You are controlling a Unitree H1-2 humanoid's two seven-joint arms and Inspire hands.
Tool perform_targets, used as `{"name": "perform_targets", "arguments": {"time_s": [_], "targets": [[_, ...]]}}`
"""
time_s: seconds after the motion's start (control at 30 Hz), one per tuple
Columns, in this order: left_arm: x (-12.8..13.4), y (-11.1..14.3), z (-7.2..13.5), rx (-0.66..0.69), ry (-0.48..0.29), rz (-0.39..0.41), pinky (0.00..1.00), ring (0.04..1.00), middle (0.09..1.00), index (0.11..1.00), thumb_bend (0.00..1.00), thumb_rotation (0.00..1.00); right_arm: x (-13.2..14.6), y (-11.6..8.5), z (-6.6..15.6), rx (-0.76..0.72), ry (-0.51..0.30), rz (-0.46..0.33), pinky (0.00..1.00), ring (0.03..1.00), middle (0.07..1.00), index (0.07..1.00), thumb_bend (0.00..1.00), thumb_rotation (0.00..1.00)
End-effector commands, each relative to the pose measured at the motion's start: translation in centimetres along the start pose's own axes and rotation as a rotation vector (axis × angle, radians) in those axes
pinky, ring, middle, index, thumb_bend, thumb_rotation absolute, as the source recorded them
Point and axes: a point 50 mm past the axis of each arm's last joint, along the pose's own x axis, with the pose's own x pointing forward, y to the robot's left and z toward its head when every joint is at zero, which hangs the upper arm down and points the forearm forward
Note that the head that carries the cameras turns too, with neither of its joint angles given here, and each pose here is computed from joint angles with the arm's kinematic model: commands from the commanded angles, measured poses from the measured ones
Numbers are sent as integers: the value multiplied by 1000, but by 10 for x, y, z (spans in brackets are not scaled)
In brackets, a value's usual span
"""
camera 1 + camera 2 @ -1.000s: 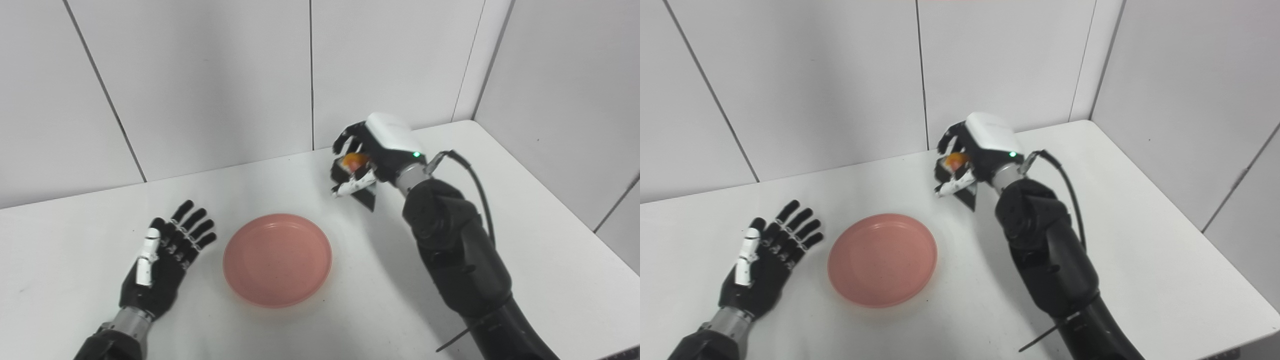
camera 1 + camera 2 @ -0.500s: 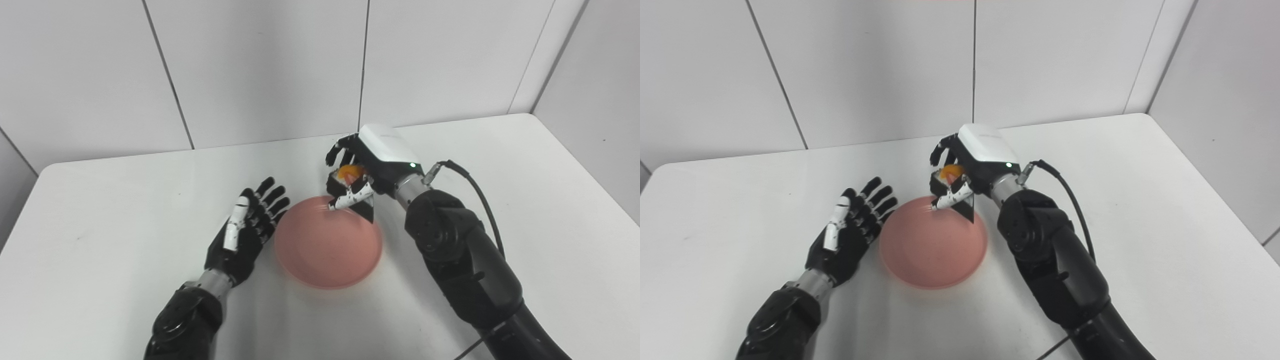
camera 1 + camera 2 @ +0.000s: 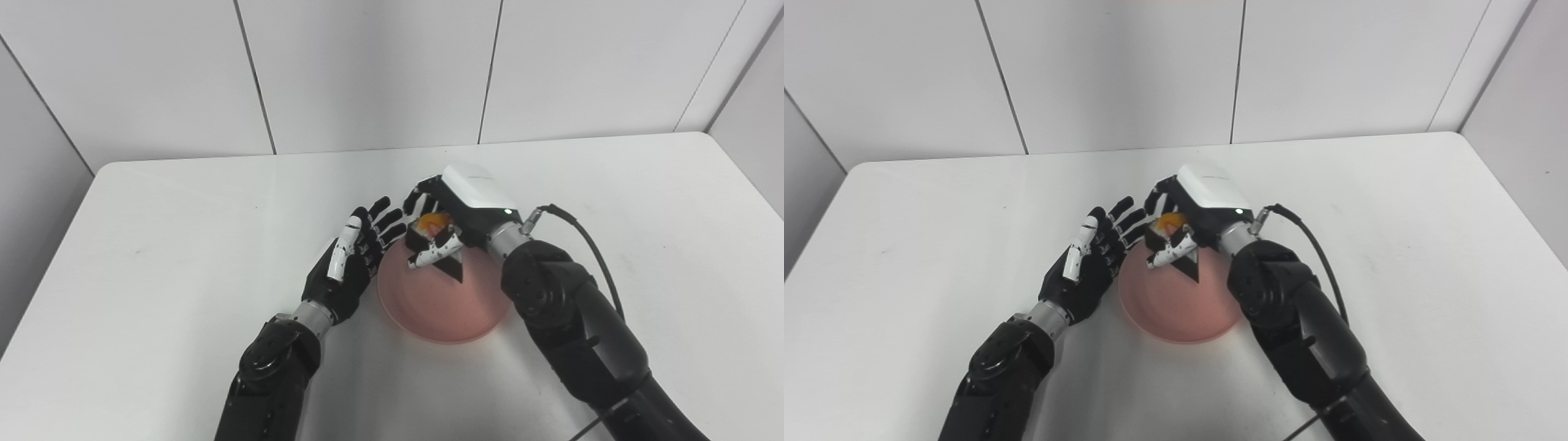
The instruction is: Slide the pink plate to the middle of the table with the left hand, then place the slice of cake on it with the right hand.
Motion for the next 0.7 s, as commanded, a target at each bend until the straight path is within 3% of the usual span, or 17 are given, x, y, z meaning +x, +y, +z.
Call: {"name": "perform_targets", "arguments": {"time_s": [0.0,0.67], "targets": [[-11,5,-28,-19,146,52,936,933,943,948,407,1000,1,-11,10,-27,-69,-51,329,408,435,535,518,0],[-15,12,-19,-8,149,53,923,927,941,944,405,1000,-25,-7,2,-78,-13,-11,322,412,438,538,517,0]]}}
